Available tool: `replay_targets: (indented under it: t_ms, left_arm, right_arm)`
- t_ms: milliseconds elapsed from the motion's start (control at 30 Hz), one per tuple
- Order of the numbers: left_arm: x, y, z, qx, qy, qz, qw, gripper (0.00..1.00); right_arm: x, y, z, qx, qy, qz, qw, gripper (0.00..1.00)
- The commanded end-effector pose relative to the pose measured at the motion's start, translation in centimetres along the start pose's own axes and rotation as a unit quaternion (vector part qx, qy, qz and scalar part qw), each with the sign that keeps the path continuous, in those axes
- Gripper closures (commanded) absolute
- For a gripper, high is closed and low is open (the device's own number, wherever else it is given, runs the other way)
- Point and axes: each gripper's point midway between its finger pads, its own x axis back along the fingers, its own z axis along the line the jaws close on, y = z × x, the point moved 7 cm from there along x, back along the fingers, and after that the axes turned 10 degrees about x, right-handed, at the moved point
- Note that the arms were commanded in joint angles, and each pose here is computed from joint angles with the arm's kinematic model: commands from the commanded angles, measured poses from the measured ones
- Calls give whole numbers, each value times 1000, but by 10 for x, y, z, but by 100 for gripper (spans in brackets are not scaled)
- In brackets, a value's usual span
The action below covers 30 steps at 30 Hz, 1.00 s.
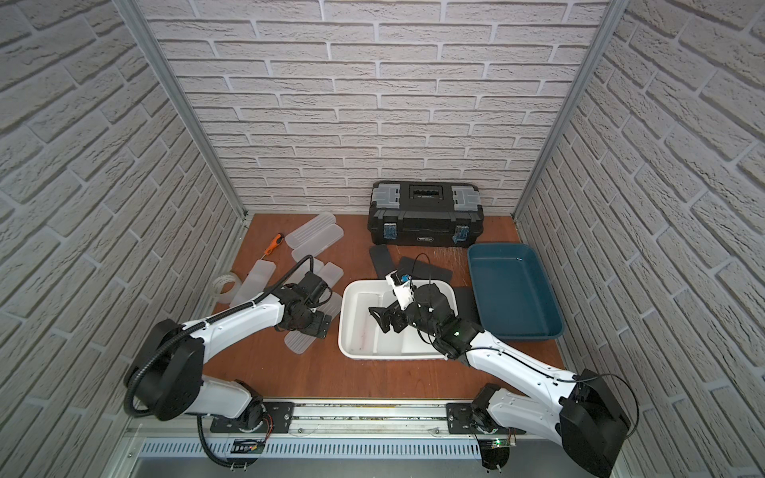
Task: Place the pencil cases by color into the storage box
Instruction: Pick up the pencil case from the center of the board.
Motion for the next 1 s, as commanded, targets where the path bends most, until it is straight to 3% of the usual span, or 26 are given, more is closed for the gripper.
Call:
replay_targets:
  t_ms: [0,333,633,767,967]
  left_arm:
    - [-6,2,1,15,4,-24,1000,2]
    - [-18,9,-4,11,8,-5,1000,2]
    - [-31,-6,-9,30,-6,23,999,4]
    - [-30,-11,-16,39,-7,18,999,11]
    - [-29,-10,-31,15,14,-3,1000,12]
  right_arm:
    - [4,17,4,13,4,-33,999,5]
    - [3,17,5,17,6,-32,999,5]
    - [3,17,6,19,7,-32,999,5]
    - [3,17,6,19,7,-32,999,5]
    - [1,15,7,21,7,-27,999,5]
